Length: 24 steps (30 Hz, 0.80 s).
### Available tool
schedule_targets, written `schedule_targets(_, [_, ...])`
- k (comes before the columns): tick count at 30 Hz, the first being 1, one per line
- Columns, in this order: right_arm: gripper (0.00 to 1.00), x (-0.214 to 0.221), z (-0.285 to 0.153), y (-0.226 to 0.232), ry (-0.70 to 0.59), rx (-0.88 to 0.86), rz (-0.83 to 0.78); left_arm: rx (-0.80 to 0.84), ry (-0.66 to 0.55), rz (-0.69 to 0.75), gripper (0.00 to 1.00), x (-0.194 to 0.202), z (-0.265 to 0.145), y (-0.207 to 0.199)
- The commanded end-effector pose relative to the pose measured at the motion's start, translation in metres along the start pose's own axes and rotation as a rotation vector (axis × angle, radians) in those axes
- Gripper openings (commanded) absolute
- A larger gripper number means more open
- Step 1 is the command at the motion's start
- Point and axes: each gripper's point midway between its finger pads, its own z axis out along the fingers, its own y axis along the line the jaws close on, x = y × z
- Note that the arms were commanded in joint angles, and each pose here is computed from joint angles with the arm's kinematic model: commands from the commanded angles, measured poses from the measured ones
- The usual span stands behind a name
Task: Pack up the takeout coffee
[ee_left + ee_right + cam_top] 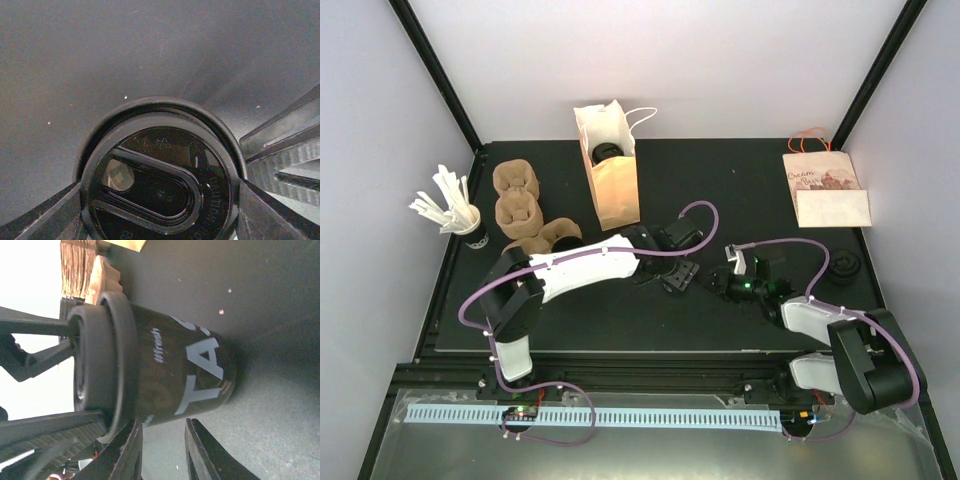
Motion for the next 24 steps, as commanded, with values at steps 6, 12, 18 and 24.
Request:
schedule_targets(6, [0.25, -0.001, -0.002, 0.007, -0.025, -0.012, -0.044, -0.032, 0.130, 0.013, 0.55, 0.040, 0.021, 0.006])
schedule_targets(12, [0.25, -0.014, -0.007, 0.024, -0.063, -0.023, -0.084, -0.031, 0.131, 0.018, 0.55, 0.041, 0.022, 0.005])
schedule_targets(18, [0.25, -0.009, 0.002, 0.012, -0.022, -0.013, -0.054, -0.021, 0.127, 0.018, 0.55, 0.040, 0.022, 0.004])
schedule_targets(24, [0.21, 0.003, 0.010, -0.010, 0.015, 0.029, -0.021, -0.012, 0.129, 0.020, 0.55, 0.041, 0.023, 0.002])
